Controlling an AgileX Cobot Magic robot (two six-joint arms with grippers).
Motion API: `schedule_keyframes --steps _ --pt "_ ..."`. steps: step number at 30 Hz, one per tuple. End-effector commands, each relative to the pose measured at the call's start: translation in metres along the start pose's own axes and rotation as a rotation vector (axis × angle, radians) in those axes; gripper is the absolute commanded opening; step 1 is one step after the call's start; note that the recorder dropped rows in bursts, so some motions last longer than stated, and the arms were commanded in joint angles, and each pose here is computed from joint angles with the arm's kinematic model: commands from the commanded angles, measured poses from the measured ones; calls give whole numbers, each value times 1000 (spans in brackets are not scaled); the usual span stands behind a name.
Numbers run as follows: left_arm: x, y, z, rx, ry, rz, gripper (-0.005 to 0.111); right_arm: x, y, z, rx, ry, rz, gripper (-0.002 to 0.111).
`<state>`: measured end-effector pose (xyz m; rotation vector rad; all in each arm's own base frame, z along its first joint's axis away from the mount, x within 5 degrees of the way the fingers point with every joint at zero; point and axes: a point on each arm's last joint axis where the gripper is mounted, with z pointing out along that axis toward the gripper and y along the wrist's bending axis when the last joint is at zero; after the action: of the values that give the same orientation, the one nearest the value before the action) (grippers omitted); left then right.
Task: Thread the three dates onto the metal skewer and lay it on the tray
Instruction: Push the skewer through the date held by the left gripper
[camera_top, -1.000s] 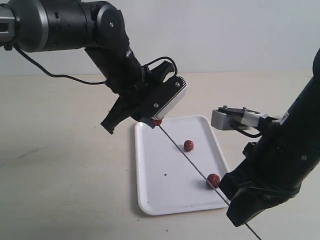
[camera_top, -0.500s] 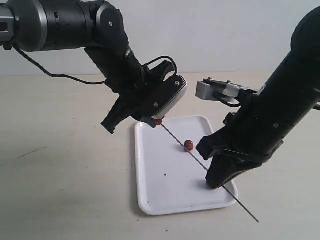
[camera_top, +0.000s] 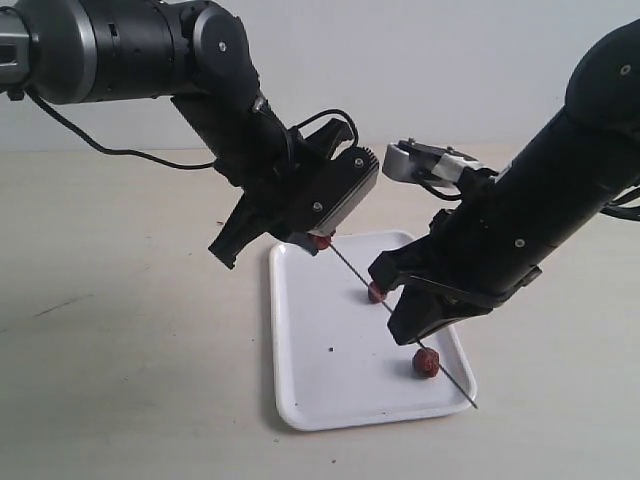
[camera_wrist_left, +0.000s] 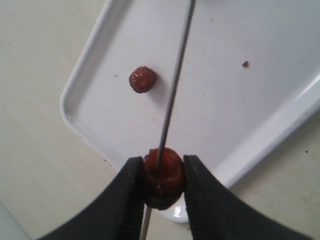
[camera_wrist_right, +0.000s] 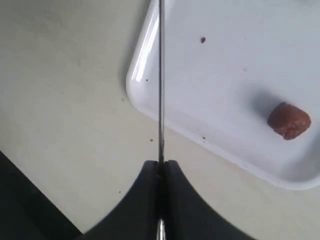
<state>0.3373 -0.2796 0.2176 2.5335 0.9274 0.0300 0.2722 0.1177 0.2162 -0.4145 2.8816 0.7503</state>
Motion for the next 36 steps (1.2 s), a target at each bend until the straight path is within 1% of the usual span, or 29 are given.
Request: schedule_keyframes --steps 1,8,19,36 --pt "-3 0 -5 -5 -14 -7 28 -7 0 -1 13 -65 1 0" --pt "-3 0 -5 -5 -14 -2 28 -14 0 1 -3 -124 39 0" --pt "-4 1 -5 -10 -26 -14 28 -42 9 -13 -17 -190 3 0" --pt "-6 2 -5 -21 -39 -31 28 -41 10 -14 -22 -175 -3 0"
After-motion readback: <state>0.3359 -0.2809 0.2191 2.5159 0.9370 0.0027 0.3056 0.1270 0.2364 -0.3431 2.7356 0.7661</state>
